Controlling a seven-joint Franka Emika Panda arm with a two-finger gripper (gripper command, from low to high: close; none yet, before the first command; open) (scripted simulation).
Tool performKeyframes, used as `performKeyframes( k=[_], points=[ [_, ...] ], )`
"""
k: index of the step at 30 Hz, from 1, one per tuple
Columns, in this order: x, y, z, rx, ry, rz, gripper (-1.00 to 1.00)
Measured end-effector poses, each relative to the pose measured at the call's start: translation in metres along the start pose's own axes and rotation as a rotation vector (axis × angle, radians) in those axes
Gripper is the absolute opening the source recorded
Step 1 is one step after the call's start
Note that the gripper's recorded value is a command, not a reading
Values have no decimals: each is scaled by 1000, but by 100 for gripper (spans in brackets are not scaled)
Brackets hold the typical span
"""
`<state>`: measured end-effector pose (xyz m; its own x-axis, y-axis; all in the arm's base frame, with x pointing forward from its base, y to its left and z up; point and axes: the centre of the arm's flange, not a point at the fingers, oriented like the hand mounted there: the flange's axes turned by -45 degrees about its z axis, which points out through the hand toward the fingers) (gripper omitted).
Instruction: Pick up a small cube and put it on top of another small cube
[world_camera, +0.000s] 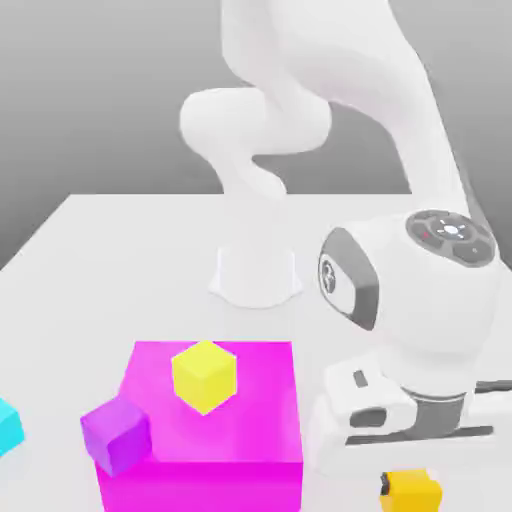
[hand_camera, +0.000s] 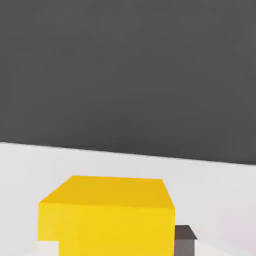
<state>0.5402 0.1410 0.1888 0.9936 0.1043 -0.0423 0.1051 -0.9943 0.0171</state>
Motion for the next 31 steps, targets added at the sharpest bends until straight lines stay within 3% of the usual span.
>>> performKeyframes(
  k=[4,11,16,21,23,27,28,31],
  points=[
    [27,41,-1,-22,-58,28,-100],
    [20,206,-20,-14,-81,361,-100],
    [-37,327,-34,9,-60,686,-100],
    [-140,441,-45,38,-15,1095,-100],
    [-183,463,-44,42,12,1250,-100],
    [-198,469,4,44,25,1312,-100],
    [-199,469,15,43,26,1314,100],
    [-199,469,15,43,26,1314,100]
  ],
)
